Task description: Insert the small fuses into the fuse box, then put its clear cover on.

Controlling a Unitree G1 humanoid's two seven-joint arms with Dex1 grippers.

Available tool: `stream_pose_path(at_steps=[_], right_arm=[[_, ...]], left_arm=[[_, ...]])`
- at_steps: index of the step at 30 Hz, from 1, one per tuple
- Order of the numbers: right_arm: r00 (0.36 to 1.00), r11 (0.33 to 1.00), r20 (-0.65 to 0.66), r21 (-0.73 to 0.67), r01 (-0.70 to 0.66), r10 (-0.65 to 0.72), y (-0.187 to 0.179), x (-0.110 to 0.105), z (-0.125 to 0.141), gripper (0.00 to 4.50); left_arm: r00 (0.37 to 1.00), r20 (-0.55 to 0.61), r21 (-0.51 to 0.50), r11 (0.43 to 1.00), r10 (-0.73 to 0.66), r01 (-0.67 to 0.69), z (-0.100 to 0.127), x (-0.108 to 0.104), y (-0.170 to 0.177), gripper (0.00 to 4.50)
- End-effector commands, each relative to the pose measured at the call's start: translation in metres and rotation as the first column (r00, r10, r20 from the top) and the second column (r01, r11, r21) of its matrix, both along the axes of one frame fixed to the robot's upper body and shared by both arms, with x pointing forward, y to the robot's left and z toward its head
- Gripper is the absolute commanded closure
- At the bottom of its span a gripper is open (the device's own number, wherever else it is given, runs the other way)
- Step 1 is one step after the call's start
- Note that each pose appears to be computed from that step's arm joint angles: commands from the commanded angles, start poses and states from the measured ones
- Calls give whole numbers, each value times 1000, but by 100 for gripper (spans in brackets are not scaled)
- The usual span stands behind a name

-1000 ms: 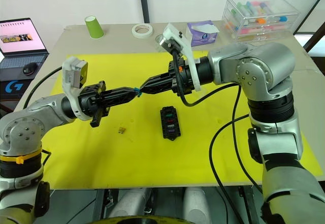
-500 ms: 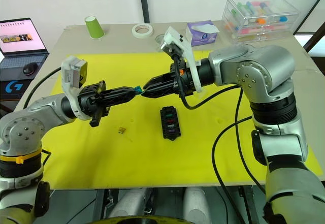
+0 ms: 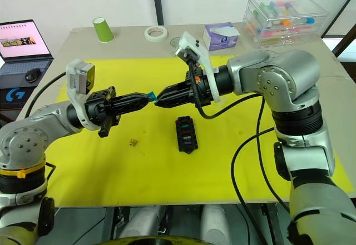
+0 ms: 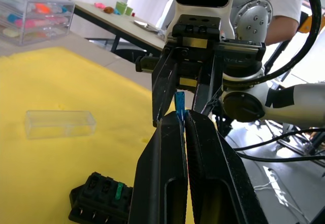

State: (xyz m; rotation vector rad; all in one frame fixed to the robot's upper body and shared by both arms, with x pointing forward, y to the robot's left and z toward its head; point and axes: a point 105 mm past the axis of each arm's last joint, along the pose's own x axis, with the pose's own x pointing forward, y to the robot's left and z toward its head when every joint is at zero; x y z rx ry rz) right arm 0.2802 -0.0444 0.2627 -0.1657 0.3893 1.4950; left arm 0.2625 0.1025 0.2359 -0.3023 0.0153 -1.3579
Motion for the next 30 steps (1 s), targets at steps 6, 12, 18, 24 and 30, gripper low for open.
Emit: stream_pose_path(at_steps=[6, 12, 18, 24, 30], right_arm=[[998, 999, 46, 40, -32, 30, 2, -6, 15, 345], [998, 998, 45, 41, -37, 35, 2, -8, 15, 345], [999, 998, 40, 44, -38, 36, 2, -7, 15, 345], [998, 998, 39, 49, -44, 42, 3, -9, 16, 432], [998, 998, 40, 51, -46, 44, 3, -9, 17, 442]], left_arm=[[999, 44, -1, 1000, -11, 11, 7, -5, -1, 450], [999, 43, 1, 1000, -10, 10, 6, -6, -2, 450], [999, 43, 0, 1000, -9, 9, 6, -6, -2, 450], [999, 42, 2, 1000, -7, 7, 4, -6, -1, 450], [999, 39, 7, 1000, -7, 7, 1, -6, -1, 450]])
